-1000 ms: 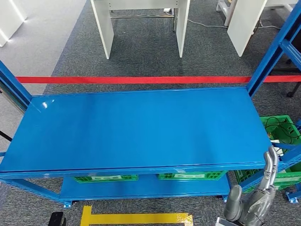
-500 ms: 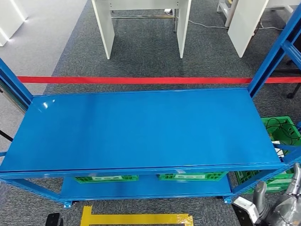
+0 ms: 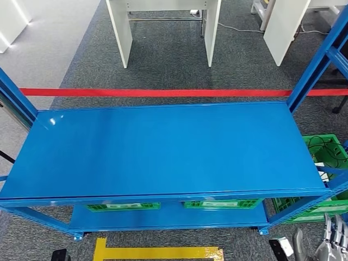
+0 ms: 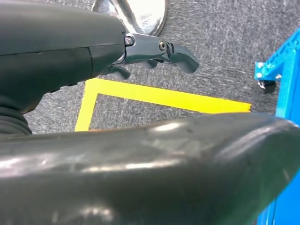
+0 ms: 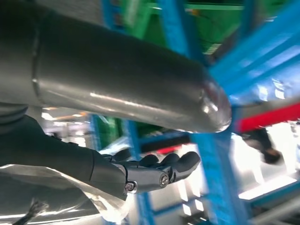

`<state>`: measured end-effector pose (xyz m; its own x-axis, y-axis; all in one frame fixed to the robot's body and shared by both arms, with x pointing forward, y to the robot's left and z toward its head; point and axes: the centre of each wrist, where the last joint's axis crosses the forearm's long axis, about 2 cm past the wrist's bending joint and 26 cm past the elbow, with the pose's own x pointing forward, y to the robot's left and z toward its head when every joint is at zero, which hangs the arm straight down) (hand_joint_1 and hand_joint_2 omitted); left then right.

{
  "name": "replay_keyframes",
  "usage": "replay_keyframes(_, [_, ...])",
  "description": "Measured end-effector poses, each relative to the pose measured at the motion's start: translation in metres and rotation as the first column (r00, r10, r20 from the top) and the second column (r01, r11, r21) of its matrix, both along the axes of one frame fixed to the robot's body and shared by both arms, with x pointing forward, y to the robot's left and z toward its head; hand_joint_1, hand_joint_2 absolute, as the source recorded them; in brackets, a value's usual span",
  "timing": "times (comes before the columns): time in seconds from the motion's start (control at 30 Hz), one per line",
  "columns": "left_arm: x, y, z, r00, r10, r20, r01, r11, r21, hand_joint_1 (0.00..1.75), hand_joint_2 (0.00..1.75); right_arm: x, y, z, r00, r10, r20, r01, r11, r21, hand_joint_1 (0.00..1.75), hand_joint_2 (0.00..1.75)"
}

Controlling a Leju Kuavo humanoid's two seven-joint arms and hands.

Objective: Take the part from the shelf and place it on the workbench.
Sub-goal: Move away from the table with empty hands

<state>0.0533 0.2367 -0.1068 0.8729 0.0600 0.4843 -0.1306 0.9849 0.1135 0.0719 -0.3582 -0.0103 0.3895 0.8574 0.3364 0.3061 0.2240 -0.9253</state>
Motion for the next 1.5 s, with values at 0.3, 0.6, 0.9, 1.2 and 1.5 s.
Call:
replay_keyframes(0.3, [-0.001,0.0,0.0,1.0,0.014,-0.003,-0.014,1.0,-0.001,0.0,0.0,-0.011,0.001,-0.013,0.997,-0.055,-0.049,0.057,0.997,0.045,0.0,0.0])
replay_keyframes(0.6, [-0.001,0.0,0.0,0.999,0.033,-0.01,-0.033,0.999,0.003,0.0,0.0,-0.028,0.006,-0.033,0.961,-0.099,-0.257,0.116,0.992,0.052,0.0,0.0])
replay_keyframes(0.9, [0.0,-0.001,0.0,1.0,0.015,-0.023,-0.015,1.0,-0.001,0.0,0.0,-0.045,0.052,-0.069,0.781,-0.295,-0.551,0.466,0.862,0.198,0.0,0.0])
replay_keyframes(1.2, [0.008,-0.009,0.002,0.991,-0.125,-0.041,0.124,0.992,-0.016,0.0,0.0,-0.043,0.071,-0.098,0.547,-0.087,-0.833,0.77,0.442,0.46,0.0,0.0])
replay_keyframes(1.5, [0.018,-0.019,0.005,0.982,-0.185,-0.044,0.185,0.983,-0.005,0.0,0.0,-0.032,0.059,-0.099,0.53,-0.091,-0.843,0.806,0.363,0.467,0.0,0.0])
